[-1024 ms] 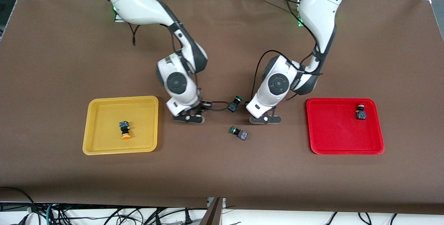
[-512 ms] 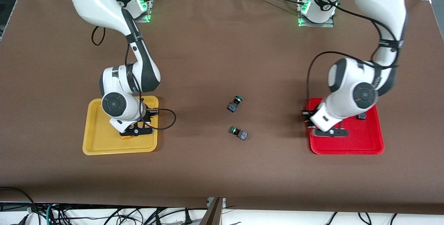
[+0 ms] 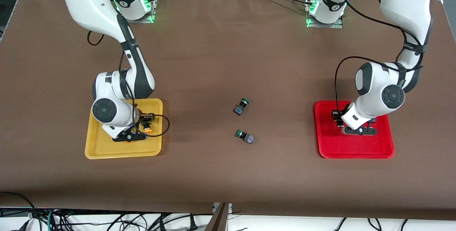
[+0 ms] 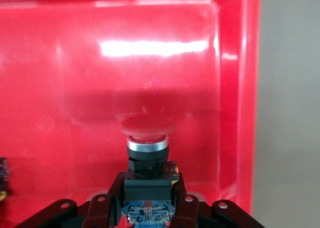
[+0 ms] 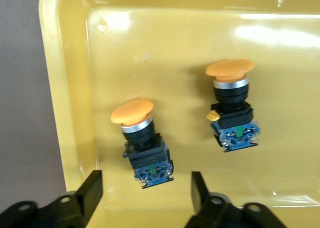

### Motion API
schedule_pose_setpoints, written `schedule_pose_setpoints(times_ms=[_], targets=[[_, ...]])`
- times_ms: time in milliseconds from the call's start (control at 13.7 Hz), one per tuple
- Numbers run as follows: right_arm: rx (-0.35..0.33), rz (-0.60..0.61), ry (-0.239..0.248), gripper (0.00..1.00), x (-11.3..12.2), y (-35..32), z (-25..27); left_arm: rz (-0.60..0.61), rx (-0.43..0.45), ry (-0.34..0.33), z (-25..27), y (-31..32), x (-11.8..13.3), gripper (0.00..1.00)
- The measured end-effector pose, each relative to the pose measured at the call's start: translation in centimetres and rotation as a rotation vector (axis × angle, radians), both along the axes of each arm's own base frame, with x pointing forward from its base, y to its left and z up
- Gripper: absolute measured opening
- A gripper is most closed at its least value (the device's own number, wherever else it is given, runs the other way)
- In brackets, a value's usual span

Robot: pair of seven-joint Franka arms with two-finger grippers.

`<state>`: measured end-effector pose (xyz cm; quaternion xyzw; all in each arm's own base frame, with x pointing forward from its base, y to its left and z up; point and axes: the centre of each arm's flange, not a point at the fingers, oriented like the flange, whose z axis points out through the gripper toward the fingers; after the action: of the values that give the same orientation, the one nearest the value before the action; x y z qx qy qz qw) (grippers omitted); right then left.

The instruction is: Place red and yellow buttons in trays

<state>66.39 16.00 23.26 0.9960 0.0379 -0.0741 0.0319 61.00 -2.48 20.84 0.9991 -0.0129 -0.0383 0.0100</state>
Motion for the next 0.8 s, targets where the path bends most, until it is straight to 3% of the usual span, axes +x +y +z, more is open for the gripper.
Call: schedule_pose_setpoints(times_ms=[73,146,366,585,659,805], targets=[[0.004,0.0,-0.01,0.96,0.2,0.0,0.6,-0.002,-0.001,0.006,-0.5,-0.1,-0.4,0.41],[0.011,0.003,-0.029,0.99,0.5,0.3,1.7,-0.005,-0.002,0.013,-0.8,-0.3,-0.7,0.41],[0.043,0.005,-0.081,0.99,0.8,0.7,7.4,-0.004,-0.002,0.026,-1.6,-0.2,-1.2,0.41],[0.087,0.003,-0.114,0.99,-0.4,0.3,16.2,0.002,-0.001,0.035,-2.7,0.1,-1.3,0.41],[0.101,0.002,-0.117,0.99,-1.3,-0.1,19.5,0.005,-0.001,0.031,-2.8,0.3,-1.3,0.45],[0.117,0.014,-0.13,0.99,-3.5,-1.3,25.3,0.02,-0.002,0.0,-1.6,1.3,0.0,0.63]])
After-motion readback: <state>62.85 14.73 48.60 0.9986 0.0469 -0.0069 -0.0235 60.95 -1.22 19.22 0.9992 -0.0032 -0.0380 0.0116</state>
